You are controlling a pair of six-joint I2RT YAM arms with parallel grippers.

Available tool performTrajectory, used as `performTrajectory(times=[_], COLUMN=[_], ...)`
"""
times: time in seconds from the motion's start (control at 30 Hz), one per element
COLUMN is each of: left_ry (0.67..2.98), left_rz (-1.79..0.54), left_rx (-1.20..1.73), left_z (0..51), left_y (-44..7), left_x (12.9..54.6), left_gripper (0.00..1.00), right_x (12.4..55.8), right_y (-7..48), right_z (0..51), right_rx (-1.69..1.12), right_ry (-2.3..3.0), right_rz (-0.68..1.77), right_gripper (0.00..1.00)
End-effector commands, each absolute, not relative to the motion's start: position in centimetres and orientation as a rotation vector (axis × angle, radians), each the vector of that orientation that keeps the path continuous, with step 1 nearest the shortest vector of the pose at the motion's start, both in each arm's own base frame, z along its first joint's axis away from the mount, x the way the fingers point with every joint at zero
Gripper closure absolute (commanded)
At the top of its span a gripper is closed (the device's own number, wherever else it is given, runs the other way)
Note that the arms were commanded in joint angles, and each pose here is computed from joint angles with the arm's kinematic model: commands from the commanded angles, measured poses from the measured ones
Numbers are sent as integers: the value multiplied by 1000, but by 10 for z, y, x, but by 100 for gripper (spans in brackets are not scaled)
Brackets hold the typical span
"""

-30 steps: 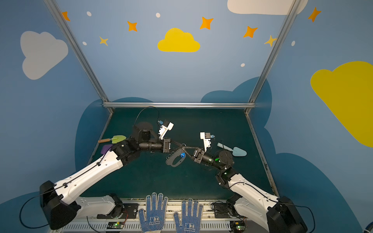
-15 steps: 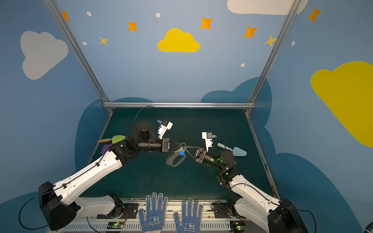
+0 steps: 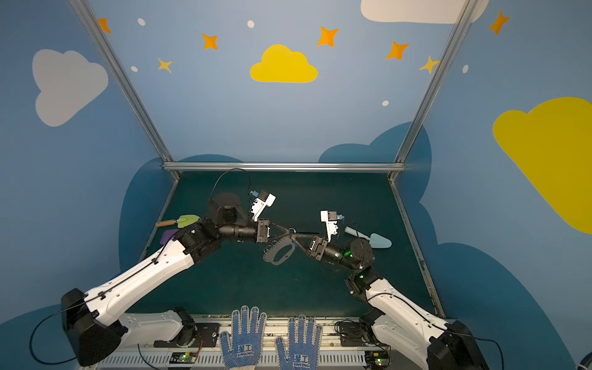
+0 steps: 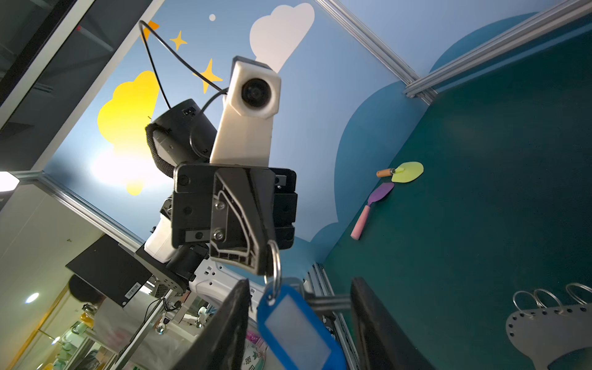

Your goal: Put the keys on the keyring

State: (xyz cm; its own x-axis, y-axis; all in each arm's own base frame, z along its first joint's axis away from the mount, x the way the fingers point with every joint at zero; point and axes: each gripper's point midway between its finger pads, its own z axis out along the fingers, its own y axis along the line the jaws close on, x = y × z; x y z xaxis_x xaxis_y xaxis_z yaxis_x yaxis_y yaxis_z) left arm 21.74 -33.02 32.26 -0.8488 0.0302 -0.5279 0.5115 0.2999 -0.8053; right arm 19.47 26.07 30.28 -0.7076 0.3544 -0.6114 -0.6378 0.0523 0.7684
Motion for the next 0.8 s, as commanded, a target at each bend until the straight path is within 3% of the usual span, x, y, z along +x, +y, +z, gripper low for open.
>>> performTrajectory(times=[0.0, 0.17, 0.37, 0.6, 0.77], left_ry=[2127, 2137, 2149, 2196, 2190], left_rz=[-1611, -1606, -1572, -1532, -1517], left_rx=[517, 510, 491, 474, 470], left_z=[331, 328, 324, 314, 315], left_y=[-334, -334, -333, -334, -333], left_x=[214, 215, 219, 224, 226], left_gripper=[96, 96, 96, 96, 96], right_x=[190, 189, 188, 188, 189], right_y=[257, 260, 262, 262, 264], right_z=[322, 324, 325, 323, 317], right_rx=[-333, -347, -361, -365, -370], right_ry=[1525, 1510, 1501, 1508, 1537], right_rz=[1748, 1779, 1797, 1793, 1791], right_gripper=[45, 47, 56, 50, 55])
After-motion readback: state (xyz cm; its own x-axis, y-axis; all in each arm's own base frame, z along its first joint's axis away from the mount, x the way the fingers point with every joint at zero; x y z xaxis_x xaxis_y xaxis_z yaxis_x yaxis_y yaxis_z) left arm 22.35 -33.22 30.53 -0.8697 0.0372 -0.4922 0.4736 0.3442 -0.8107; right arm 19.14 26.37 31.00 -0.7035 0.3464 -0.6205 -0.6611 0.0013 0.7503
